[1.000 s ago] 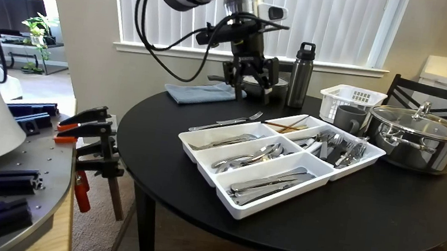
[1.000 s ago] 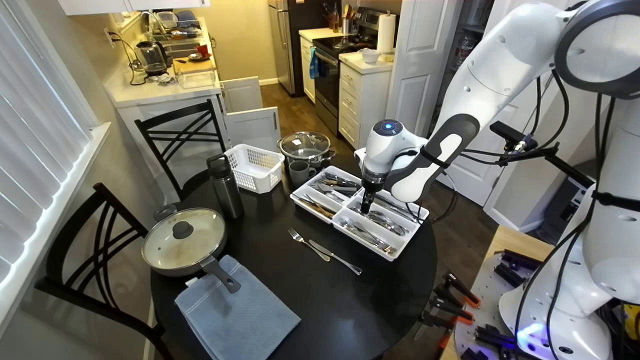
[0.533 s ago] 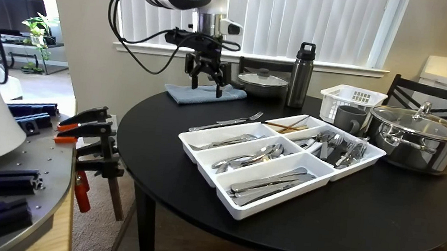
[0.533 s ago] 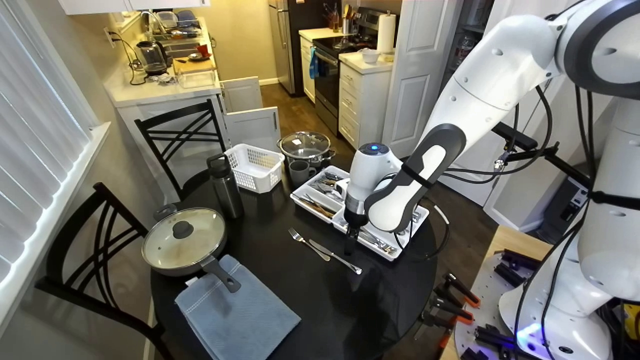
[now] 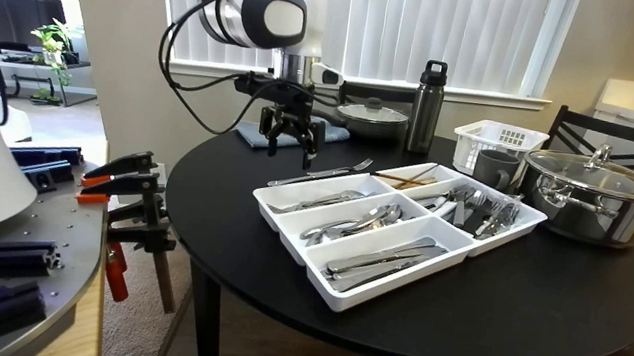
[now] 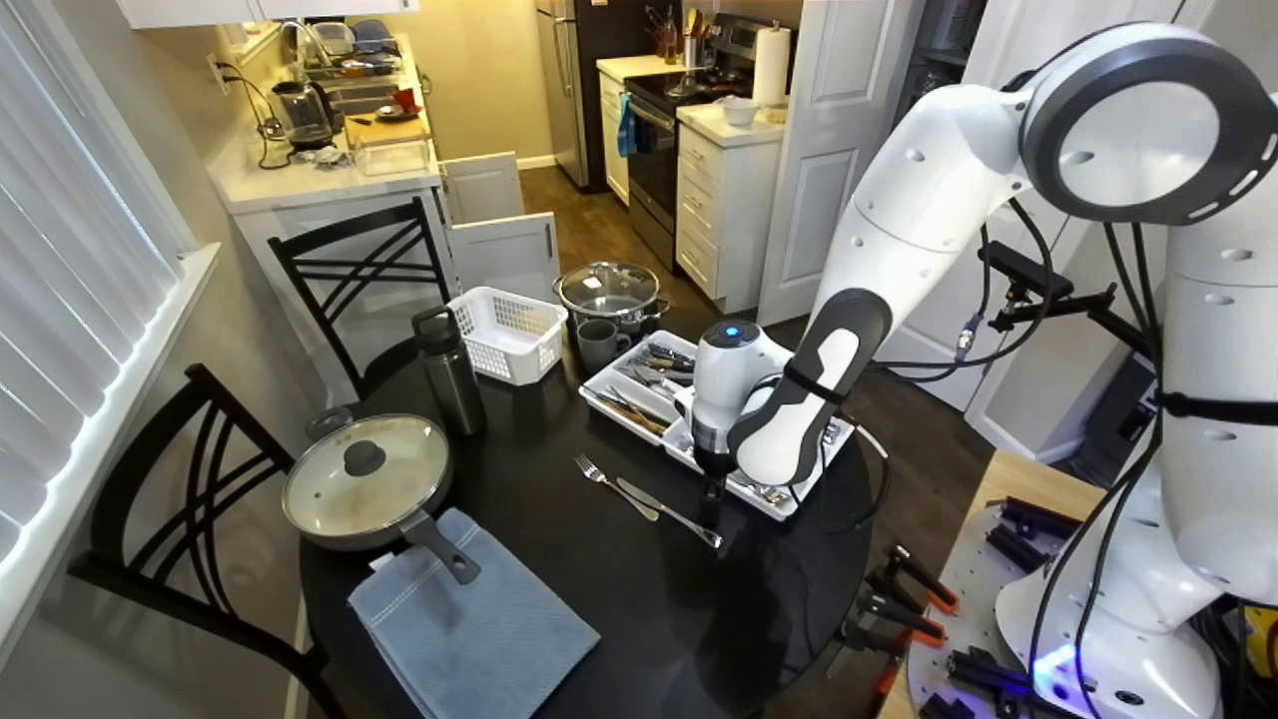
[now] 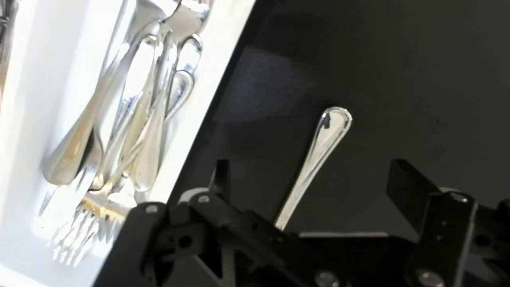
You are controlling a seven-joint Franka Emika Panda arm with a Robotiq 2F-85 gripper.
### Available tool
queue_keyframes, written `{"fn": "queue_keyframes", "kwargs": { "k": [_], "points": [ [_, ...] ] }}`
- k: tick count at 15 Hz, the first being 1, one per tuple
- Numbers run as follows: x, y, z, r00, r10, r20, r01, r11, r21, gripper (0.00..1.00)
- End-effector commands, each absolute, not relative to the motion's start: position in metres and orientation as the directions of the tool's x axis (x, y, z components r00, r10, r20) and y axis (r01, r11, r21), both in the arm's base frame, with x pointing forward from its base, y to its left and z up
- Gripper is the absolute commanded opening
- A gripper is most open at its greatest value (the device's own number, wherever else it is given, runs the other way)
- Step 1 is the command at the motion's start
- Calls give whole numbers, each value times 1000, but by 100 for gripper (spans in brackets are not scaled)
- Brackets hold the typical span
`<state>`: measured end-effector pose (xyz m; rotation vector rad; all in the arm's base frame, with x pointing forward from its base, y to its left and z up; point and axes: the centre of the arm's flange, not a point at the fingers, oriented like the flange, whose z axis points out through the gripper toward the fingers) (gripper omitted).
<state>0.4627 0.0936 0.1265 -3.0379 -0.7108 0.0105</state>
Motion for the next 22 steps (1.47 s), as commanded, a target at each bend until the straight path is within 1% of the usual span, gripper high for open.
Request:
{"fn": "queue_keyframes", "kwargs": {
  "k": [1,13,14,15,17,22],
  "points": [
    [473,102,105,902,431,-19,431,-902,20,100],
    [492,119,61,958,284,-27,285,-958,30,100],
    [492,118,60,960,279,-25,279,-960,27,97],
    [493,118,59,961,275,-23,276,-961,25,74],
    [494,118,61,963,271,-18,271,-962,26,70],
    [498,118,64,965,263,-8,263,-964,35,37]
  ]
}}
